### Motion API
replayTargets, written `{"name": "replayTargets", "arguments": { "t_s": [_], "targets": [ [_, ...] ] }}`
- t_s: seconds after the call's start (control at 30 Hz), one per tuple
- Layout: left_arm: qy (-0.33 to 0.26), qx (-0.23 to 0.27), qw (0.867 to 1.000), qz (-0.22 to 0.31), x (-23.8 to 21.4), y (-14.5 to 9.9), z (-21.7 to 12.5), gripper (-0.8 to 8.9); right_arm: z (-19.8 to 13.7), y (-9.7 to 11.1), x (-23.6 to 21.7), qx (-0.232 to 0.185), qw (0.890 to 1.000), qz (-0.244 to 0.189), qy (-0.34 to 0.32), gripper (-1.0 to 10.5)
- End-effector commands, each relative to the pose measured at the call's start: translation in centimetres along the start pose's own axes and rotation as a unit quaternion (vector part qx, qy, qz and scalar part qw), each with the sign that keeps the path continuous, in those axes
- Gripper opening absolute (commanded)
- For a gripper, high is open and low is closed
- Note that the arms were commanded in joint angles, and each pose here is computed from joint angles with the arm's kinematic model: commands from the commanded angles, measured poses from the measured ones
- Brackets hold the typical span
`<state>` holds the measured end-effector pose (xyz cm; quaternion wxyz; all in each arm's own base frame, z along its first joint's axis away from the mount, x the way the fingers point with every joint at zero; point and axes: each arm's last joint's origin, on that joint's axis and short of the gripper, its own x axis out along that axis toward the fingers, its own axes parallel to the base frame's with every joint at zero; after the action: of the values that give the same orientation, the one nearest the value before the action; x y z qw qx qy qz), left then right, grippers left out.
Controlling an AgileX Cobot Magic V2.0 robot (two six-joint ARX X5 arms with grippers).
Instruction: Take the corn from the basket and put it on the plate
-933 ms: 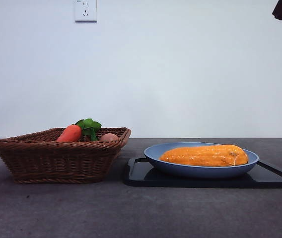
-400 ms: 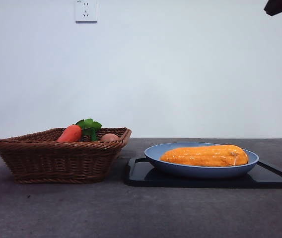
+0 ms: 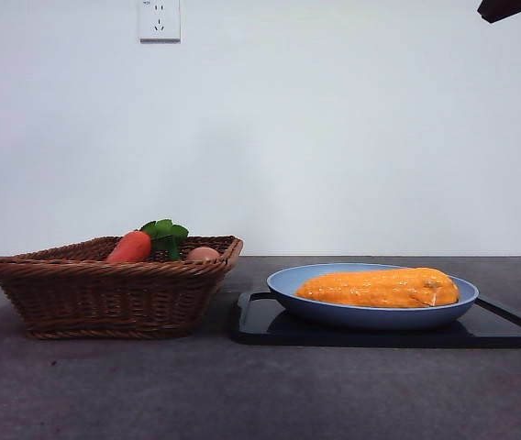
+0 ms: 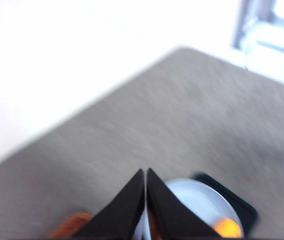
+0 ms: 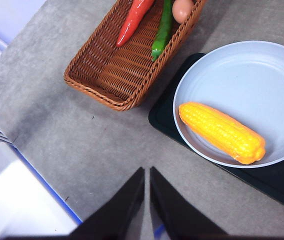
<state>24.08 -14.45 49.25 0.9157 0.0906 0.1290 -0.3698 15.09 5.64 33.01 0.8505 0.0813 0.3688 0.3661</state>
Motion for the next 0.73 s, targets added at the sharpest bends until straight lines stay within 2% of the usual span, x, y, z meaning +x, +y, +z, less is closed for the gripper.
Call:
{"name": "replayTargets", "arguments": {
  "t_s": [0.03,0.17,0.37,0.6,0.73],
  "targets": [
    [-0.035,0.006,0.998,0.046,-3.7,1.4,0.7,0.07,0.5,0.2,-0.2,-0.010,1.000,0.002,-0.008,0.0],
    [-0.054,-0.004,0.991,0.120,-8.9,2.8,-0.4,0.07,0.5,0.2,-0.2,-0.010,1.000,0.002,-0.008,0.0],
    [-0.084,0.002,0.971,0.223,-14.2,2.6,-4.6,0.07,0.5,0.2,-0.2,-0.010,1.000,0.002,-0.008,0.0],
    [-0.142,0.032,0.946,0.290,-15.4,1.3,-11.6,0.07,0.5,0.2,-0.2,-0.010,1.000,0.002,-0.008,0.0],
    [-0.162,0.035,0.938,0.304,-14.7,0.6,-16.2,0.08,0.5,0.2,-0.2,-0.010,1.000,0.002,-0.008,0.0]
  ]
}}
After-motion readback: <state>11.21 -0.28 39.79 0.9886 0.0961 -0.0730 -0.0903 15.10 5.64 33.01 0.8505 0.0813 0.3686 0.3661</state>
